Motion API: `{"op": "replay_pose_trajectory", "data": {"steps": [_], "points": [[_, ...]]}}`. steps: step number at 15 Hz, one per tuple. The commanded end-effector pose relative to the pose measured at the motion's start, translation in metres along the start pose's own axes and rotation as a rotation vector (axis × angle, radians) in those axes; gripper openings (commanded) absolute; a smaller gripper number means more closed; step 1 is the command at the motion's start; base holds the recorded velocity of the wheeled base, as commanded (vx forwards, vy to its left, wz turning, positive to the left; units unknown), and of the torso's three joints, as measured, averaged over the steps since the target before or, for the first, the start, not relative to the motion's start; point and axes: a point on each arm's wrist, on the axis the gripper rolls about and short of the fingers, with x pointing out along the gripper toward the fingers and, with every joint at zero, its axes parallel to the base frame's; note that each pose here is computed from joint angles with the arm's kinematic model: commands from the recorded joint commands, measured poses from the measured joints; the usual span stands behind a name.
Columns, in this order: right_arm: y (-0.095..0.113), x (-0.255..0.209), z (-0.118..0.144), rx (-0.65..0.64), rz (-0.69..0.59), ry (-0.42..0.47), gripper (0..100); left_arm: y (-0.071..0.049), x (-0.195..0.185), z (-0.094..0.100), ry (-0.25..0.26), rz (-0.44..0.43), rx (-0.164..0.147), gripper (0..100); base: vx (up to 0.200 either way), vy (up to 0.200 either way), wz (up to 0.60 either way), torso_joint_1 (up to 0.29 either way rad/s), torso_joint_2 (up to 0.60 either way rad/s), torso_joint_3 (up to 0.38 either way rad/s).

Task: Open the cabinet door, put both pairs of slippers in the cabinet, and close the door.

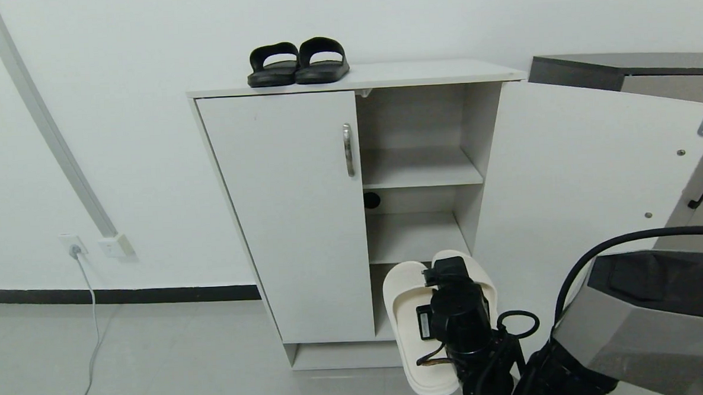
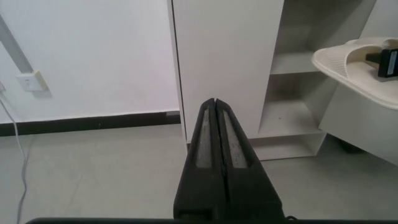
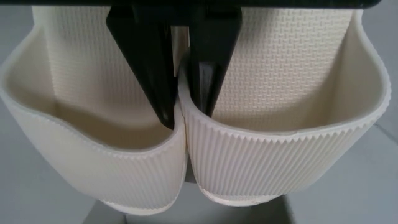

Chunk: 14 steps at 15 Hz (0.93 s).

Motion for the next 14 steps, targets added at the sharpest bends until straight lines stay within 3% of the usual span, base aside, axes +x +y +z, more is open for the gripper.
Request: {"op": "replay_pose_trajectory", "data": {"steps": [1, 7, 14], "points": [[0.001, 0.004, -0.002, -0.003, -0.005, 0.002, 0, 0.000, 0.000, 0.000, 0.001, 0.000, -0.001, 0, 0.000, 0.000, 0.00, 0.000, 0.00, 0.000], [0.007, 0.016, -0.004, 0.008, -0.005, -0.008, 0, 0.000, 0.000, 0.000, 0.001, -0.001, -0.001, 0, 0.000, 0.000, 0.00, 0.000, 0.00, 0.000], [0.000, 0.035, -0.019, 0.006, -0.050, 0.010, 0, 0.000, 0.000, 0.000, 0.000, -0.001, 0.001, 0, 0.000, 0.000, 0.00, -0.001, 0.00, -0.025]]}}
